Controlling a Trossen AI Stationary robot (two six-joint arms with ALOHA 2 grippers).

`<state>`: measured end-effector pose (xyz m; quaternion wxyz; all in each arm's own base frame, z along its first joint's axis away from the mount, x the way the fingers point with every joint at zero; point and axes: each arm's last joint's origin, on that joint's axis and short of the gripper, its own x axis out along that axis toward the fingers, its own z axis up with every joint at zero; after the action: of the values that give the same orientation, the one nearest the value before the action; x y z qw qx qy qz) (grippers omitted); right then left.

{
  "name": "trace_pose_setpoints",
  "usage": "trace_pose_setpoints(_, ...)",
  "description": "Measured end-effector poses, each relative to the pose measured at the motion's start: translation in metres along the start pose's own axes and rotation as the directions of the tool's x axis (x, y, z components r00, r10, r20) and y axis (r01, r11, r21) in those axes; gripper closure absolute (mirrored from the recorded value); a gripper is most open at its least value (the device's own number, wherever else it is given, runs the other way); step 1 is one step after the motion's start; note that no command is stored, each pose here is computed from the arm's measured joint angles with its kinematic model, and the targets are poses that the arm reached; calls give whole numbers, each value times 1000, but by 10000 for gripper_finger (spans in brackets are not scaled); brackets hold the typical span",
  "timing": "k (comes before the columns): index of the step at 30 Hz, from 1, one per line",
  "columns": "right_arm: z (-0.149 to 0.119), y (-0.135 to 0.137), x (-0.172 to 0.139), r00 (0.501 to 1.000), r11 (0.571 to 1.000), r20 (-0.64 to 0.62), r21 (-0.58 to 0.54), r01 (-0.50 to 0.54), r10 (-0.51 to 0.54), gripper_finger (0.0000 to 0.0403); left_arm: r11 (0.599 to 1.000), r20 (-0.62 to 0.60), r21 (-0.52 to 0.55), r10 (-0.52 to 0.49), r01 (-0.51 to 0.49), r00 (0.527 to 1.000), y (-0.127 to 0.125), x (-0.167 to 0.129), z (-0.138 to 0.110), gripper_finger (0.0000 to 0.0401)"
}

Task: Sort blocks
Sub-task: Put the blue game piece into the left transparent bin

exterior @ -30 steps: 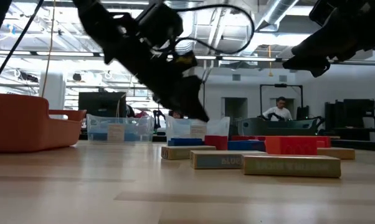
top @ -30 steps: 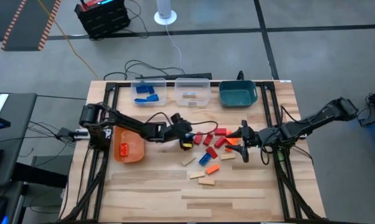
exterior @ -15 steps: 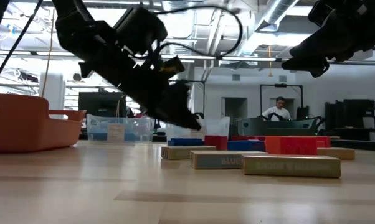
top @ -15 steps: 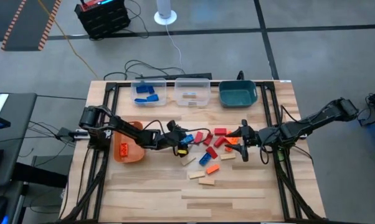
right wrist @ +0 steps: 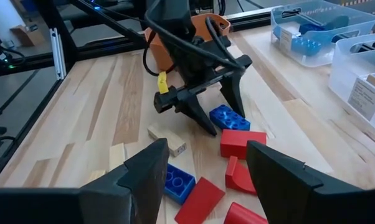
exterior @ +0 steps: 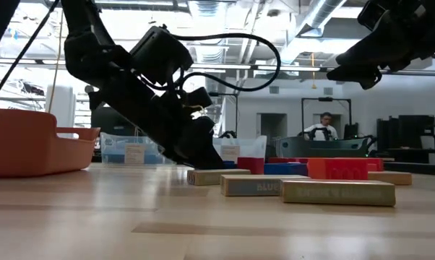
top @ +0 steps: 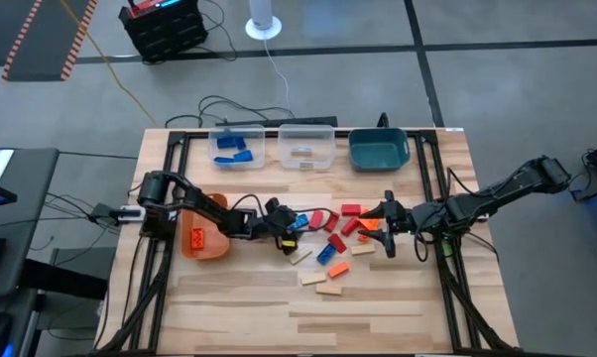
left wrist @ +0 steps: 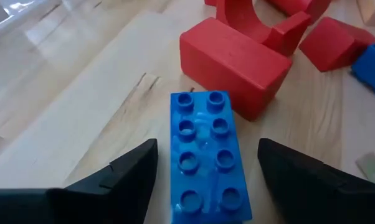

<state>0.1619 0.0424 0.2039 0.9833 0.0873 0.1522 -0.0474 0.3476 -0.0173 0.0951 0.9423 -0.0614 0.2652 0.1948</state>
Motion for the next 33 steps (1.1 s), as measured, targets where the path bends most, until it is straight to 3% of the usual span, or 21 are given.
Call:
trace_pose_setpoints(6, 0, 0, 0, 1000, 1000, 0, 0, 0, 0, 153, 1000, 0, -1, 19, -19, 1000, 0, 2, -3, 156)
trace_pose_setpoints(13, 0, 0, 0, 1000, 1000, -1, -1, 0, 0, 153, 997, -2, 70, 18, -18, 1000, 0, -6, 5, 272)
trace_pose_setpoints(20, 0, 0, 0, 1000, 1000, -1, 0, 0, 0, 153, 989, 47, 127, 67, -73, 997, 17, -51, 53, 272)
trace_pose_setpoints(25, 0, 0, 0, 1000, 1000, 0, 1, 0, 0, 153, 940, 49, 117, 316, -320, 947, 59, -99, 84, 272)
trace_pose_setpoints(30, 1, 0, 0, 1000, 1000, 19, 5, 17, -17, 153, 854, -96, 2, 519, -521, 849, 126, -131, 89, 272)
trace_pose_setpoints(33, 2, 0, 0, 999, 1000, 29, 9, 17, -17, 153, 805, -194, -50, 572, -591, 797, 163, -137, 86, 272)
